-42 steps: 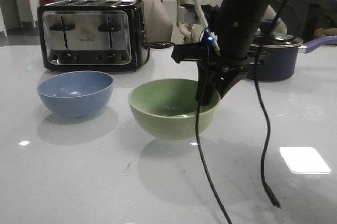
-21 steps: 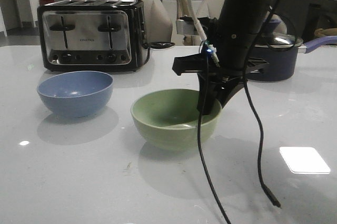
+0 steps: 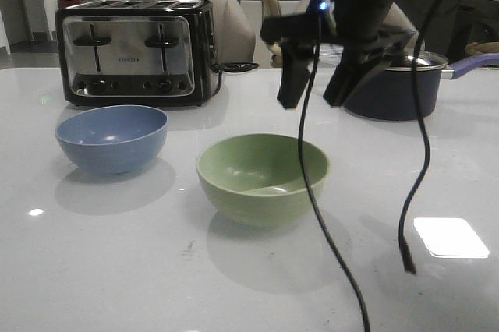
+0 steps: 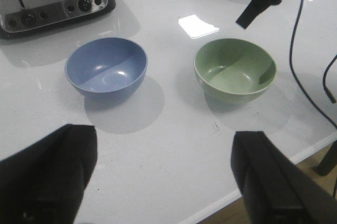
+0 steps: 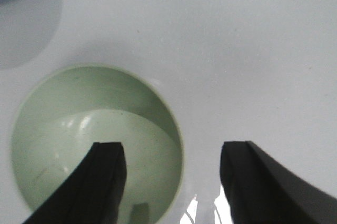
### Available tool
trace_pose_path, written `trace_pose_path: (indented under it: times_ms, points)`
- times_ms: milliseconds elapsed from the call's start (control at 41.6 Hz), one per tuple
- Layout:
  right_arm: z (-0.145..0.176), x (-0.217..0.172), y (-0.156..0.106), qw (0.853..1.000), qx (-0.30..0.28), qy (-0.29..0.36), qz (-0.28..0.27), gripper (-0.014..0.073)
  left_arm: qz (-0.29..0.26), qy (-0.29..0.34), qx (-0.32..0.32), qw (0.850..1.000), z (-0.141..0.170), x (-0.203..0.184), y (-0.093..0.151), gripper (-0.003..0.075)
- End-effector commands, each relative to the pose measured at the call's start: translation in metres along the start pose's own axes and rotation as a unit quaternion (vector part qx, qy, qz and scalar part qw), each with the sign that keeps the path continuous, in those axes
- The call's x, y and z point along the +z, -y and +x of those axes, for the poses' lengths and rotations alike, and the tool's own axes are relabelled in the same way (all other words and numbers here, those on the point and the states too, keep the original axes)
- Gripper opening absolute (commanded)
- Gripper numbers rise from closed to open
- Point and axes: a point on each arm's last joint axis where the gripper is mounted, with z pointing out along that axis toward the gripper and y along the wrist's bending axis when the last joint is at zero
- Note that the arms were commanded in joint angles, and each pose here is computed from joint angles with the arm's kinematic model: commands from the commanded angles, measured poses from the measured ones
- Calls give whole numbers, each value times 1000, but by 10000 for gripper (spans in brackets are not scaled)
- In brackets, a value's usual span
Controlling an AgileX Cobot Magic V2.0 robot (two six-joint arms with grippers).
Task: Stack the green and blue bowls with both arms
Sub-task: 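Open the right gripper and raise it away from the green bowl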
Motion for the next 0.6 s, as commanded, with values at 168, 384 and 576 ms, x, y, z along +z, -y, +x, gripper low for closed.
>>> trace_pose_path:
  times_ms: [168,384,576]
  points:
    - [38,-122,-20,987,-76,139,4,505,-1,52,-4,999,-17,-4,0,580]
    - [96,-170,-23,982,-83,167,4,505,-1,52,-4,999,-17,-4,0,580]
    - [147,-190,-20,982,-93,162,14,505,-1,52,-4,999,-17,-4,0,580]
